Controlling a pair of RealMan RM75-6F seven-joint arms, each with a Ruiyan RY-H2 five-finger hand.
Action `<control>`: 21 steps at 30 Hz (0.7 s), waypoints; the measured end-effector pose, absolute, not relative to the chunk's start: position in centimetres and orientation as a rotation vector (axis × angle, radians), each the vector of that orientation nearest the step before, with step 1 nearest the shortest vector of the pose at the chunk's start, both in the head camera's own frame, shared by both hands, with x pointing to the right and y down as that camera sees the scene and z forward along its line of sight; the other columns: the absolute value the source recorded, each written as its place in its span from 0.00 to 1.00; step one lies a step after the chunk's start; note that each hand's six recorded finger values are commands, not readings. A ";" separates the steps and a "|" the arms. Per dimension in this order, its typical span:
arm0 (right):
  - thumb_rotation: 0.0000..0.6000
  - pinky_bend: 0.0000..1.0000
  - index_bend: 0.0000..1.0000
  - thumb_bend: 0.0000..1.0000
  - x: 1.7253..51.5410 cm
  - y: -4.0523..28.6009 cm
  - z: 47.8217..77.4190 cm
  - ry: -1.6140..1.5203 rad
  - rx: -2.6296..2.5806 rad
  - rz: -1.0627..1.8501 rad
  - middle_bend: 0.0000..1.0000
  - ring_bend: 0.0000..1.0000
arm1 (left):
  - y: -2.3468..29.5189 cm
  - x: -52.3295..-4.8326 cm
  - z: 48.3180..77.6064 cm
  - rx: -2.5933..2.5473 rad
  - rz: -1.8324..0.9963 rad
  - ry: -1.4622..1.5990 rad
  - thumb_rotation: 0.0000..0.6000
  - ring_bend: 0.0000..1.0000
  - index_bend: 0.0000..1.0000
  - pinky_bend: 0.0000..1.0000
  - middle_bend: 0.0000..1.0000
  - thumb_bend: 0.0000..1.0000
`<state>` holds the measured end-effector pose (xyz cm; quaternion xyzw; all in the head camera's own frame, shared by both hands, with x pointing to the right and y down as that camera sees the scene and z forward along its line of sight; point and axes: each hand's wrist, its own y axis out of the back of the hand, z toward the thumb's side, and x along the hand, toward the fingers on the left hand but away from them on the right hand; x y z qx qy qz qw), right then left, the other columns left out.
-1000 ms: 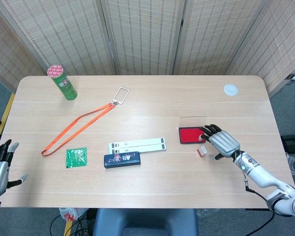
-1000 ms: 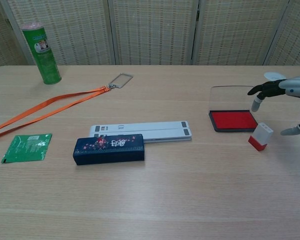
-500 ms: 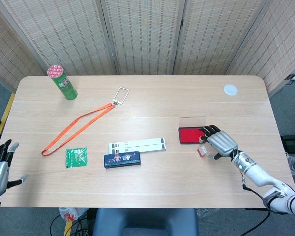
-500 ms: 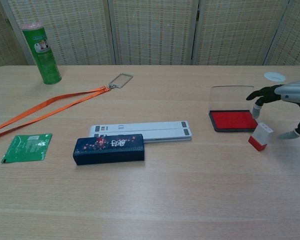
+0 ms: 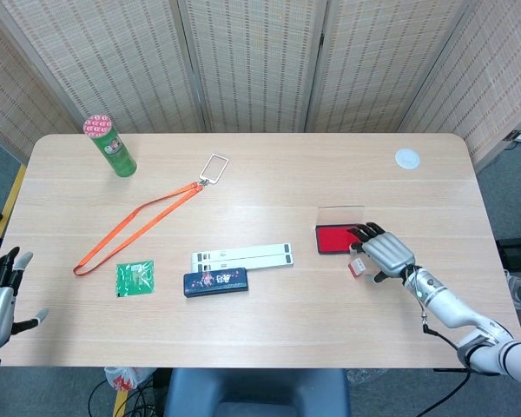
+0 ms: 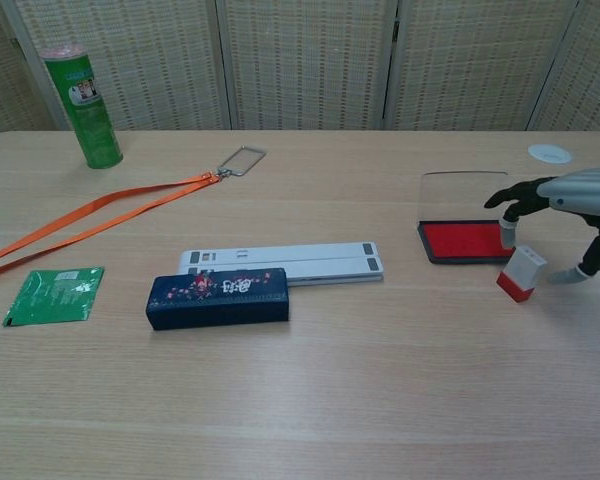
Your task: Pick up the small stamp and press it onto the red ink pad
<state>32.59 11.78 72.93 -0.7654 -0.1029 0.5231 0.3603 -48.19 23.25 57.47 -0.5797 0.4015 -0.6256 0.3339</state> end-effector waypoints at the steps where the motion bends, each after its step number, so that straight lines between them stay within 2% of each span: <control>1: 1.00 0.03 0.36 0.22 32.6 11.8 73.0 -0.265 -1.972 1.349 0.06 0.00 | 23.3 -48.2 57.5 -1.514 -1.633 1.048 1.00 0.05 0.06 0.26 0.02 0.20; 17: 1.00 0.03 0.49 0.23 31.7 11.2 73.7 -0.288 -1.964 1.333 0.11 0.01 | 23.5 -48.1 57.0 -1.516 -1.614 1.050 1.00 0.05 0.06 0.26 0.02 0.20; 21: 1.00 0.03 0.53 0.23 31.6 11.1 73.8 -0.288 -1.953 1.332 0.16 0.04 | 23.6 -48.1 56.8 -1.515 -1.609 1.056 1.00 0.05 0.05 0.26 0.02 0.20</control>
